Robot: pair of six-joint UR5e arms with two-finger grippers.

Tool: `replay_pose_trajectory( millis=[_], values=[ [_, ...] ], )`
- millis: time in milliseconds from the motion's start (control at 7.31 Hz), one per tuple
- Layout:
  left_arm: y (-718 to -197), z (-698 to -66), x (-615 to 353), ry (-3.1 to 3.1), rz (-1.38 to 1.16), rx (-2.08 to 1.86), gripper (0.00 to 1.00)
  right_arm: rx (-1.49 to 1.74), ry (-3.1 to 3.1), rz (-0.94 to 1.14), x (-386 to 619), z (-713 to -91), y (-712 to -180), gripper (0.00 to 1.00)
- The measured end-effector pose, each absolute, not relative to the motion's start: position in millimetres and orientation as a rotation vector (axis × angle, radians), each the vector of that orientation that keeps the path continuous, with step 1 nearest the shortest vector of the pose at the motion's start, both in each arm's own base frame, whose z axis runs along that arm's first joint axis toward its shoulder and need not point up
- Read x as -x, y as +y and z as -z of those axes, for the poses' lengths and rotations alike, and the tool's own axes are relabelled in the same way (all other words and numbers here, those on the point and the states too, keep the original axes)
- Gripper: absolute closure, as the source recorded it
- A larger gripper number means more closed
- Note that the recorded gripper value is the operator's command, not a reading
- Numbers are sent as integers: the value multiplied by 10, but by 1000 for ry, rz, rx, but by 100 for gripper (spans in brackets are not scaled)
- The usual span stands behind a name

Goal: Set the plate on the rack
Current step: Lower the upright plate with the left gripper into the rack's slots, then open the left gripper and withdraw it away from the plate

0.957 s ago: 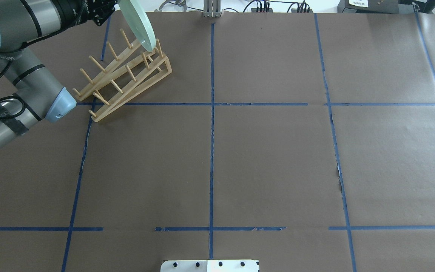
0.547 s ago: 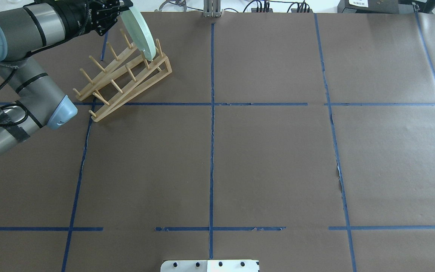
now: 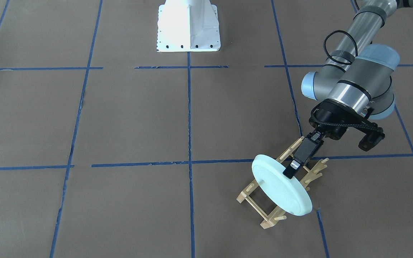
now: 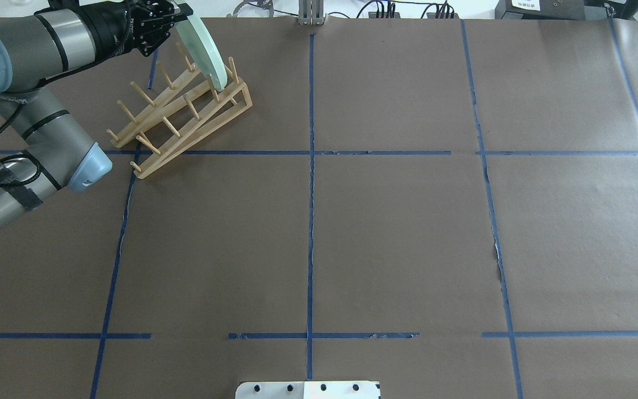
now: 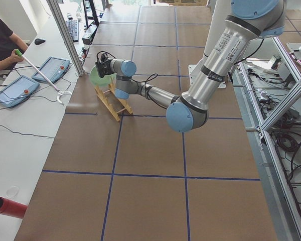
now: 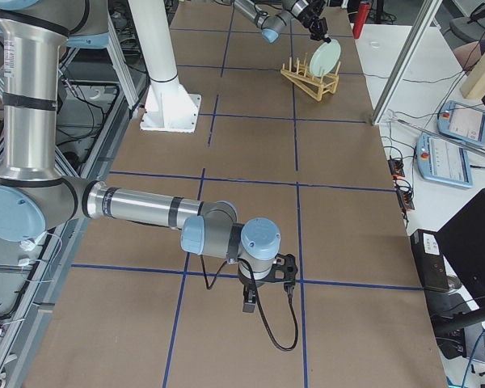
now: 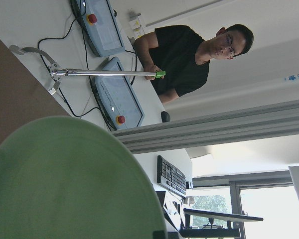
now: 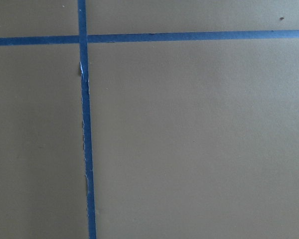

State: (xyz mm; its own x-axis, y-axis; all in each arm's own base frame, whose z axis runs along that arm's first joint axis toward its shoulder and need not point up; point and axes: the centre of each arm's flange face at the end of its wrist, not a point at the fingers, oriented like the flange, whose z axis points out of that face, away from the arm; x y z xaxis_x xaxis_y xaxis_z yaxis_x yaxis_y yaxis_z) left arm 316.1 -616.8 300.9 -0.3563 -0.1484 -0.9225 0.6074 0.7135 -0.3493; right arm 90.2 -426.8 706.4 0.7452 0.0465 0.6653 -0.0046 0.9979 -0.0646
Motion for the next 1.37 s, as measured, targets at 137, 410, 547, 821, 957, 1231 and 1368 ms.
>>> replay_pose_trajectory(
  millis=[137,410,547,821,957,1231,1368],
  values=[
    [-6182,-3034,-3172,1763,817,-371,100,60,-730,-28,-901,-7064,-4267,0],
    [-6202,-3064,-3183,1747,803,-391,100,60,-730,-28,-901,-7063,-4269,0],
    [-6205,-3067,-3188,1744,800,-394,25,60,-730,-28,-901,-7062,-4270,0],
    [-6209,-3062,-3195,1740,796,-401,0,60,-730,-28,-901,-7063,-4269,0],
    [-6214,-3055,-3198,1736,794,-404,0,60,-730,-28,-901,-7064,-4268,0],
    [-6248,-3005,-3121,1719,795,-422,0,60,-730,-28,-901,-7064,-4267,0],
    [-6311,-2952,-3010,1652,780,-453,0,60,-730,-28,-901,-7064,-4267,0]
  ],
)
